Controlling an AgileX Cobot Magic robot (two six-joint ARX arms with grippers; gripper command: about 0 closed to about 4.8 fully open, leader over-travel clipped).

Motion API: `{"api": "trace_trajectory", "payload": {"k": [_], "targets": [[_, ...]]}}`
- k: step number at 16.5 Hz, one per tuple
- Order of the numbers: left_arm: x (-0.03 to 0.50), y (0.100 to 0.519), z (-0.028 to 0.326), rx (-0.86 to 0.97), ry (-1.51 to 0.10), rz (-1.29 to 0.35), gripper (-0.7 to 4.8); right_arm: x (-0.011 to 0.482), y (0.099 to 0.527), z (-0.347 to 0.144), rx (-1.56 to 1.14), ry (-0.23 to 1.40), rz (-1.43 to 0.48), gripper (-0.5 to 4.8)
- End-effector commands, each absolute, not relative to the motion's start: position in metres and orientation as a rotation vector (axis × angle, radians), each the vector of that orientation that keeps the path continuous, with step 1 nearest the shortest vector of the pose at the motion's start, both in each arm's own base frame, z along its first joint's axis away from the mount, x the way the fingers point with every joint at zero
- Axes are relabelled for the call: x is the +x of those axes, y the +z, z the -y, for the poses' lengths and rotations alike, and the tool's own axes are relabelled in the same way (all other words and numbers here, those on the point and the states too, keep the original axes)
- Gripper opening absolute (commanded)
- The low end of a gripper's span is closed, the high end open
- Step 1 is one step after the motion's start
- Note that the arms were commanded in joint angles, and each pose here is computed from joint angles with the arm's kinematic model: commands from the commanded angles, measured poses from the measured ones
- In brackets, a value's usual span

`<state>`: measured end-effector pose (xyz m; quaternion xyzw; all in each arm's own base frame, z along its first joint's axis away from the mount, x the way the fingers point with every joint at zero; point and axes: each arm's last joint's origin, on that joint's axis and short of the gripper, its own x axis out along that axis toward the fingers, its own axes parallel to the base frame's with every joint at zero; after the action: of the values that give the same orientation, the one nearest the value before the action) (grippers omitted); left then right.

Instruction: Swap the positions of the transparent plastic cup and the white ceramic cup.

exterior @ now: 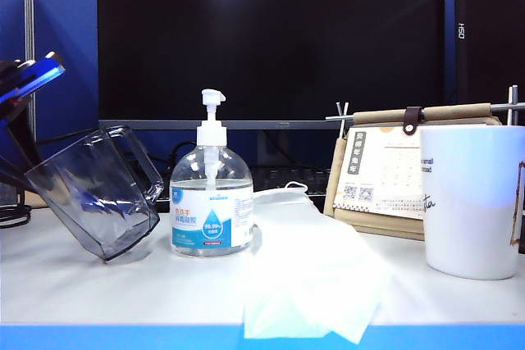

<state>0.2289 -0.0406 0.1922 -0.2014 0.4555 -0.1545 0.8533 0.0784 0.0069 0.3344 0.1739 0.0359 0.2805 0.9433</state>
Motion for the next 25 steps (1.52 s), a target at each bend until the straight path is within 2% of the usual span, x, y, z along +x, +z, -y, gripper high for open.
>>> {"api": "trace_trajectory", "payload": {"k": [1,6,11,15,25], "targets": [[0.228,0.206,0.041,-0.382,-0.378,-0.932,-0.06,0.09,0.32,-0.004,0.413,0.503,-0.234,2.8],[0.221,0.267,0.039,-0.286,-0.399,-0.796,-0.06,0.121,0.293,0.001,0.571,0.408,-0.527,2.79],[0.186,0.307,0.034,-0.248,-0.394,-0.67,-0.06,0.156,0.265,-0.015,0.567,0.394,-0.795,2.79],[0.163,0.32,0.03,-0.229,-0.368,-0.607,-0.06,0.164,0.256,-0.029,0.487,0.349,-0.86,2.79],[0.147,0.318,0.027,-0.171,-0.339,-0.652,-0.06,0.169,0.25,-0.031,0.366,0.239,-0.862,2.8]]}}
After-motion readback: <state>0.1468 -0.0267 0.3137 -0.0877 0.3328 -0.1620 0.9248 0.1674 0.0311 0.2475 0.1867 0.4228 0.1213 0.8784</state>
